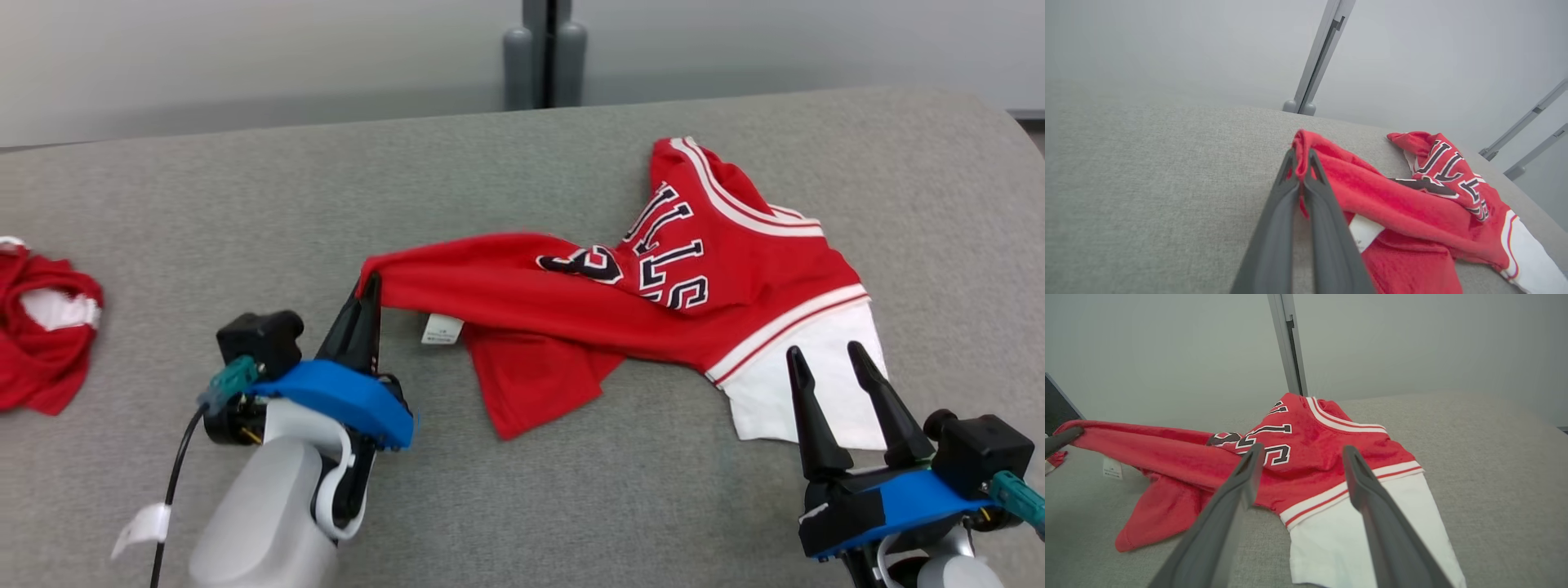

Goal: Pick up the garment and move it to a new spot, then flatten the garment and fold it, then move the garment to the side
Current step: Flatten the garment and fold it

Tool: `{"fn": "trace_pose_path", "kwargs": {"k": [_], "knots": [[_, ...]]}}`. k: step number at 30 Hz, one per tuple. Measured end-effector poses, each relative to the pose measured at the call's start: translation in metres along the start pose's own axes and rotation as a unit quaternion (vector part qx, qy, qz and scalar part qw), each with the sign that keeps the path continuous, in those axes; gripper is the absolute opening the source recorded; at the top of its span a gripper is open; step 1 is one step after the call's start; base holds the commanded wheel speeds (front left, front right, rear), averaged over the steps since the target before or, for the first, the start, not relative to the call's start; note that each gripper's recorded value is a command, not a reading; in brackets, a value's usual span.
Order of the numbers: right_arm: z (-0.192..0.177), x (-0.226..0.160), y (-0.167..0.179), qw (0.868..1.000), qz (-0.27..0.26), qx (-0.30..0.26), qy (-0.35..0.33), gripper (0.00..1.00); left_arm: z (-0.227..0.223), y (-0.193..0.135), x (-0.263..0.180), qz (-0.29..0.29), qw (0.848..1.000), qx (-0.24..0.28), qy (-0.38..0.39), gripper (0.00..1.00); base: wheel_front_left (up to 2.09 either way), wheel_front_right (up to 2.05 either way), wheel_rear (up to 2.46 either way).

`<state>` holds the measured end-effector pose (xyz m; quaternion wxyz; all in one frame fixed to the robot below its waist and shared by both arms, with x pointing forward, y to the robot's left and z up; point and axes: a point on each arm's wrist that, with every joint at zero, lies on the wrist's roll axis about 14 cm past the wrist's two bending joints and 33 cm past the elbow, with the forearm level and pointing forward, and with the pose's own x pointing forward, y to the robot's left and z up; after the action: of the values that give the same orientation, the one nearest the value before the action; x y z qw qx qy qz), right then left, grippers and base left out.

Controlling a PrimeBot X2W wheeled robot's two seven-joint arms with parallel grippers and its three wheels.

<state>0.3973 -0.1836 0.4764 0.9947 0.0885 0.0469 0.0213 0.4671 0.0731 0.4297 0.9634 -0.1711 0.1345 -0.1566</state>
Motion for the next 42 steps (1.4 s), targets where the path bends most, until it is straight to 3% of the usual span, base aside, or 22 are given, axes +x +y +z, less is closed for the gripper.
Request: {"fn": "trace_pose_path", "kwargs": {"k": [11,16,20,27,30,34,42], "knots": [[0.008,0.002,0.025,0.999,0.036,0.003,-0.008,1.0,0.013,-0.015,-0.081,0.017,0.996,-0.078,-0.038,0.0,0.0,0.0,0.0],[0.012,0.002,0.03,0.999,0.044,0.004,-0.012,1.0,0.053,-0.029,-0.097,0.002,0.99,-0.099,-0.098,0.0,0.0,0.0,0.0],[0.013,0.002,0.031,0.999,0.045,0.007,-0.014,1.0,0.07,-0.035,-0.091,-0.016,0.993,-0.067,-0.097,0.0,0.0,0.0,0.0],[0.007,-0.002,0.021,0.999,0.03,0.017,-0.01,1.0,0.118,-0.04,-0.041,-0.036,0.99,0.032,-0.132,0.0,0.0,0.0,0.0],[0.008,-0.007,0.009,1.0,0.012,0.02,-0.013,1.0,0.129,-0.055,-0.029,-0.055,0.986,0.042,-0.151,0.0,0.0,0.0,0.0],[0.005,-0.012,-0.003,1.0,-0.007,0.018,-0.01,1.0,0.106,-0.059,-0.03,-0.056,0.99,0.023,-0.128,0.0,0.0,0.0,0.0],[0.007,-0.004,0.008,1.0,0.012,0.01,-0.009,1.0,0.002,-0.017,-0.097,0.038,0.998,-0.054,0.003,0.0,0.0,0.0,0.0]]}}
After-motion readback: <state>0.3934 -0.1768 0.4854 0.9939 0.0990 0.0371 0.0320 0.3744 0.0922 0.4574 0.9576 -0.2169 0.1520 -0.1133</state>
